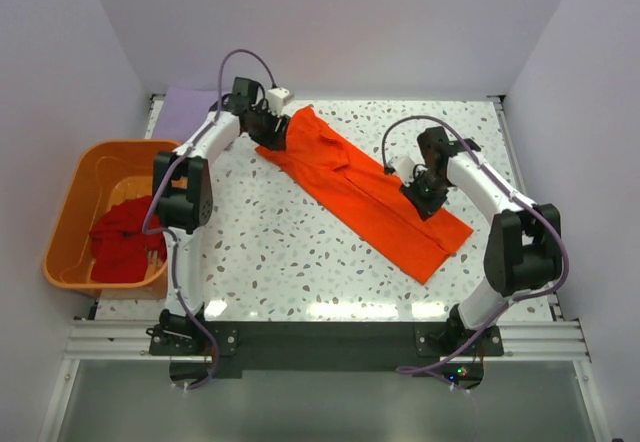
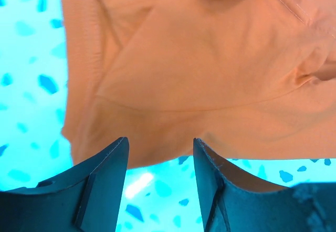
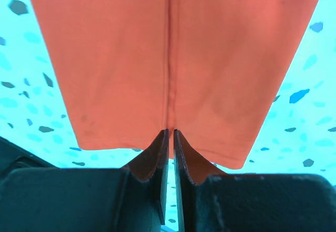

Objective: Fold and stack the t-shirts
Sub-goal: Fold the tshirt

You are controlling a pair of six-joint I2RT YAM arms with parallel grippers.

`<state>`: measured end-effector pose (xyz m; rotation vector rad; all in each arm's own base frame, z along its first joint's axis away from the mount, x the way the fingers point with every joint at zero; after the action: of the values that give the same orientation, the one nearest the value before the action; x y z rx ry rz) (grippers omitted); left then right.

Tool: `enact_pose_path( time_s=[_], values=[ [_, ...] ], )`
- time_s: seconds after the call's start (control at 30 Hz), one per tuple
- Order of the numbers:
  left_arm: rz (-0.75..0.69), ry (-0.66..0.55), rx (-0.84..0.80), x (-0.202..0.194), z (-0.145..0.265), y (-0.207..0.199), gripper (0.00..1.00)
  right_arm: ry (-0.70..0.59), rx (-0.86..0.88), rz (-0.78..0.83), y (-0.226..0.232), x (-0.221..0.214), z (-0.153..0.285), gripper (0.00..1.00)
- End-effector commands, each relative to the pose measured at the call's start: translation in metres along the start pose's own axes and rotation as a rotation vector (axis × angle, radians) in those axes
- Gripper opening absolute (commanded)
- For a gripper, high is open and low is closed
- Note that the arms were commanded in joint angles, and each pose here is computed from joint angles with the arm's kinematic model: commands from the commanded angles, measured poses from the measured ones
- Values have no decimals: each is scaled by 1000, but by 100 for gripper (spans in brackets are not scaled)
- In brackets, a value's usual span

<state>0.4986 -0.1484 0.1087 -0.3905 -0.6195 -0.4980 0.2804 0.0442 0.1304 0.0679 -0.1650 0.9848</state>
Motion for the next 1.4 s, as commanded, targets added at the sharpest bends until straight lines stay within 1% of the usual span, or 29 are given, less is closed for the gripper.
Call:
enact_pose_path(
  time_s=[0.0, 0.07, 0.17, 0.27, 0.57, 0.77, 0.87, 0.9, 0.97, 1.0, 1.07, 1.1, 1.3, 1.37],
  values=[
    [79, -112, 20, 28, 41, 22, 57, -60, 102, -22, 20, 14, 13, 13],
    [87, -92, 45, 25, 42, 43, 56, -39, 148, -13, 31, 12, 4, 13],
    [89, -31, 52, 12, 40, 58, 56, 9, 191, 23, 49, 6, -10, 13],
    [66, -3, 53, 3, 36, 63, 56, 47, 202, 43, 58, 0, -21, 12],
    [51, 37, 44, -15, 17, 69, 52, 126, 204, 47, 61, -15, -50, 12],
    [47, 78, 62, -27, 6, 76, 48, 191, 204, 61, 63, -29, -66, 12],
    [41, 82, 67, -28, 3, 79, 35, 209, 208, 66, 64, -33, -70, 12],
    [39, 80, 66, -27, 2, 79, 27, 214, 207, 68, 64, -34, -70, 12],
    [29, 72, 68, -25, 0, 82, 21, 224, 214, 72, 65, -35, -71, 12],
    [27, 70, 67, -24, -2, 82, 15, 229, 220, 71, 65, -36, -71, 12],
    [13, 56, 76, -18, -5, 87, 8, 230, 227, 74, 67, -35, -71, 12],
    [9, 49, 86, -15, -6, 89, 1, 234, 234, 74, 68, -35, -71, 12],
    [-39, -41, 158, 8, -11, 104, 0, 244, 257, 114, 80, -29, -71, 12],
    [-45, -64, 177, 16, -15, 110, 0, 229, 283, 131, 89, -18, -71, 12]
  ],
)
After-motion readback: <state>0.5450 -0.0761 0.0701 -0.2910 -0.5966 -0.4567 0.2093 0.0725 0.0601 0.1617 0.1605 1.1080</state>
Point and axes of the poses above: each gripper's point midway between its finger pads, its own z axis back along the fingers, its own y axis along the line the jaws close on, x = y × z, the point moved 5 cm from there along z, back along the fingers, and after that the axes turned 7 degrees about z, right-handed, at the moved point
